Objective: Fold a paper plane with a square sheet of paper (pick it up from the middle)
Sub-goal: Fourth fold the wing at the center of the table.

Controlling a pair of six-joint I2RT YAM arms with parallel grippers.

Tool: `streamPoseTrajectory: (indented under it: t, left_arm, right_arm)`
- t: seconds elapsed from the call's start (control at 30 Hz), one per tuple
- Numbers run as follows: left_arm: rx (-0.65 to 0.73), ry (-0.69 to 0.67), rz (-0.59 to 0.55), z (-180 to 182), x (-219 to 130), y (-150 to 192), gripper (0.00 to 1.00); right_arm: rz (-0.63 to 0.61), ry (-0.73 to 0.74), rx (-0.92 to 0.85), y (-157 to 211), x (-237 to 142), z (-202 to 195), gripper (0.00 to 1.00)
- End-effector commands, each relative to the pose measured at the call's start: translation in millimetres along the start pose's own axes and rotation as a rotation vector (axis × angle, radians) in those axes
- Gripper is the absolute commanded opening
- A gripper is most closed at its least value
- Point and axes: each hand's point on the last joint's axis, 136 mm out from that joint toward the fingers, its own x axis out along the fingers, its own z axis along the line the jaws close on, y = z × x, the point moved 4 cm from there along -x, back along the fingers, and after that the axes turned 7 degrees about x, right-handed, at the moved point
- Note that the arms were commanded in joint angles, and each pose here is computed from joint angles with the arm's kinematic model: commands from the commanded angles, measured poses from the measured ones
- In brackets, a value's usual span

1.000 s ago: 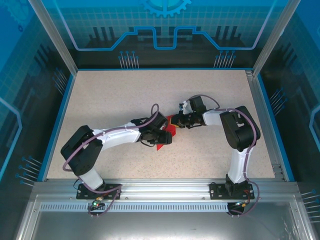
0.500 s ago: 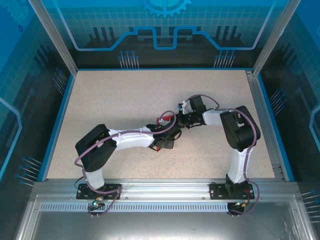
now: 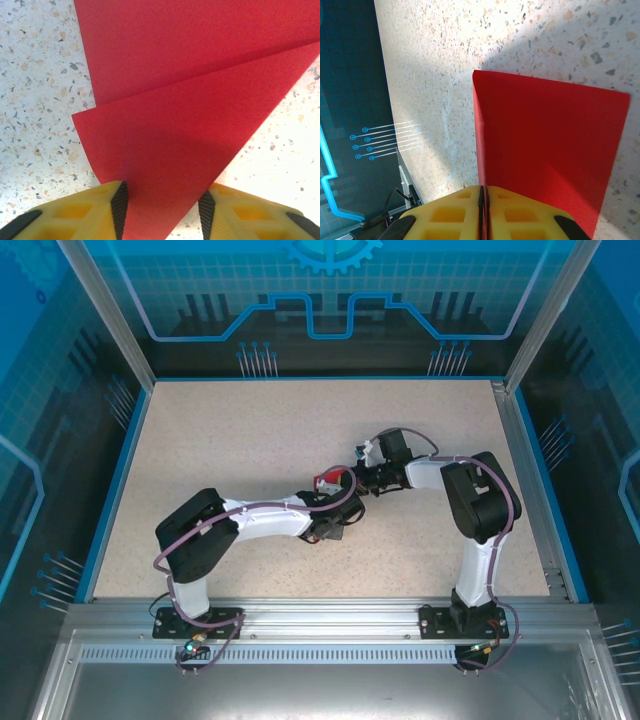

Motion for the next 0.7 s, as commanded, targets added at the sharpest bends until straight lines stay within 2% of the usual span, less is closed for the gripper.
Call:
streamPoseTrajectory:
  t: [0.0,0.23,0.4,0.67]
  left_arm:
    - [0.003,-0.035,0.009,0.9,3.4,4.2,0.41]
    - [0.006,-0.033,0.009,0.2,3.4,5.2,0.37]
    - [0.007,-0.036,0.01,2.0,3.3,7.3,0.42]
    - [0.013,-0.05,0.012,5.4,5.5,10.2,0.38]
  right_arm:
    - [-0.008,-0.024,-0.019,-2.9,-11.2,13.2,0.12]
    - [-0.011,-0.017,-0.017,-3.1,-11.9,11.8,0.12]
    - [-0.01,-0.019,-0.019,-2.6,-12.0,12.1,0.09]
    - [-0.005,-0.021,-0.019,-2.4,-11.3,12.8,0.08]
